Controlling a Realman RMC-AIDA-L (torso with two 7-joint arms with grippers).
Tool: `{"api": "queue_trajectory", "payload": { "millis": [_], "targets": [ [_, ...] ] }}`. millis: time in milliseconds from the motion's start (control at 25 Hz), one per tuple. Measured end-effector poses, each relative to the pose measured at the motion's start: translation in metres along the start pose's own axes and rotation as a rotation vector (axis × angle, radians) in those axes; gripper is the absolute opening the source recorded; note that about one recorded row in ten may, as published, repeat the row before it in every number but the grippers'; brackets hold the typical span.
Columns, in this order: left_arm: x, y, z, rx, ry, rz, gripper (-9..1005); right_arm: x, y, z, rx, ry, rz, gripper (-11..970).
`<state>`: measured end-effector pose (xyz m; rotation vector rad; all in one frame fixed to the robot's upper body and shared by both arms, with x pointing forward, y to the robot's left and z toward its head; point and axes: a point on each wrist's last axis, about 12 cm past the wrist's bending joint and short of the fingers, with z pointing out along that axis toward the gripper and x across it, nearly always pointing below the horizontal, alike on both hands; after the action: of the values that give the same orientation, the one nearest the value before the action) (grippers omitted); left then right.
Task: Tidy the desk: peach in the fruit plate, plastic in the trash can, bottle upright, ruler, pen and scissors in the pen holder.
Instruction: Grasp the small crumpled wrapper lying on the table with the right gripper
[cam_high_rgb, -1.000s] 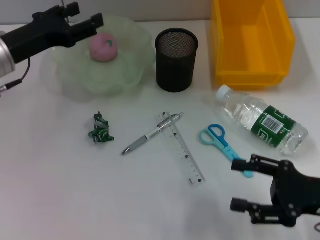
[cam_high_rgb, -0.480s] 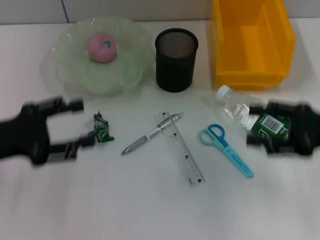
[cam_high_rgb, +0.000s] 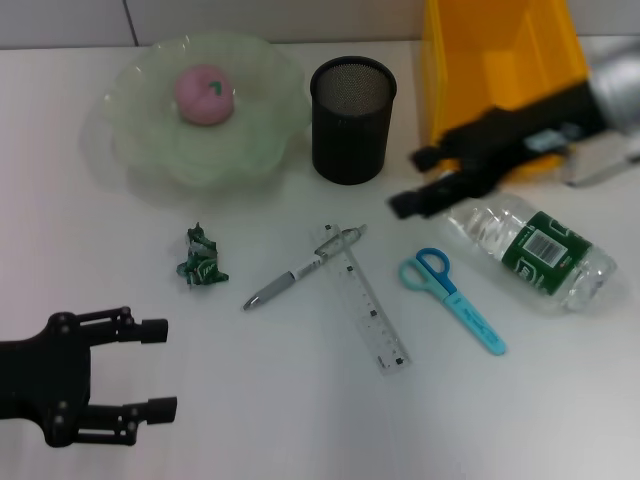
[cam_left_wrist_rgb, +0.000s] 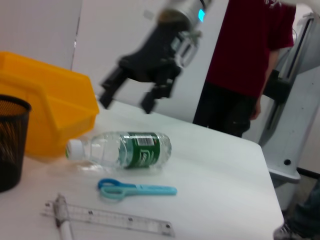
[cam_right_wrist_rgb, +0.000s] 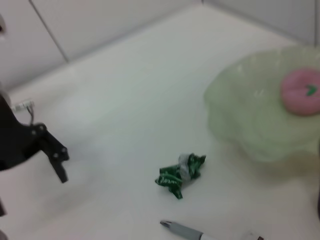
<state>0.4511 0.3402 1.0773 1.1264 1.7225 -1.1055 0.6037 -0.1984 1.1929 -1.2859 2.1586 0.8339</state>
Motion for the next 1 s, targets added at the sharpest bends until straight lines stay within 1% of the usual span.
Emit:
{"api": "queue_trajectory", "payload": {
  "millis": [120, 160, 280, 360, 440, 520, 600, 640, 720, 760, 800, 840, 960, 1000],
  "targets": [
    [0.0, -0.001, 0.001, 0.011, 0.005, -0.002, 831, -0.033, 0.005, 0.027, 0.034, 0.114, -0.056, 804],
    [0.0, -0.001, 0.001, 0.011, 0.005, -0.002, 831, -0.04, 0.007, 0.036, 0.036, 0.132, -0.074, 804],
    [0.0, -0.002, 0.002, 0.025, 0.008, -0.002, 830, -0.055, 0.012, 0.063, 0.033, 0.162, -0.12, 804],
    [0.0, -0.002, 0.002, 0.026, 0.009, -0.003, 830, -0.06, 0.015, 0.08, 0.028, 0.154, -0.135, 804],
    [0.0, -0.002, 0.001, 0.026, 0.009, -0.005, 830, -0.062, 0.018, 0.096, 0.027, 0.127, -0.154, 803],
    [0.0, -0.002, 0.001, 0.026, 0.01, -0.007, 829, -0.063, 0.022, 0.107, 0.02, 0.087, -0.18, 803],
    [-0.001, -0.001, 0.0, 0.025, 0.012, -0.008, 829, -0.064, 0.03, 0.119, -0.01, 0.043, -0.201, 803],
    [-0.001, -0.001, 0.0, 0.025, 0.012, -0.008, 829, -0.064, 0.03, 0.119, -0.01, 0.043, -0.201, 803],
    [-0.001, -0.001, 0.0, 0.025, 0.012, -0.007, 829, -0.063, 0.034, 0.127, -0.017, 0.038, -0.215, 803],
    [-0.002, 0.0, 0.001, 0.026, 0.012, -0.005, 829, -0.061, 0.036, 0.132, -0.019, 0.041, -0.224, 802],
    [-0.002, 0.0, 0.001, 0.027, 0.012, -0.004, 829, -0.057, 0.041, 0.142, -0.022, 0.039, -0.238, 802],
    [-0.003, 0.001, 0.001, 0.028, 0.014, -0.002, 829, -0.057, 0.041, 0.142, -0.022, 0.039, -0.238, 802],
    [-0.004, 0.001, 0.002, 0.032, 0.018, 0.0, 829, -0.047, 0.049, 0.158, -0.031, 0.037, -0.261, 802],
    [-0.004, 0.001, 0.002, 0.032, 0.018, 0.0, 829, -0.041, 0.054, 0.165, -0.034, 0.03, -0.276, 802]
  ]
}}
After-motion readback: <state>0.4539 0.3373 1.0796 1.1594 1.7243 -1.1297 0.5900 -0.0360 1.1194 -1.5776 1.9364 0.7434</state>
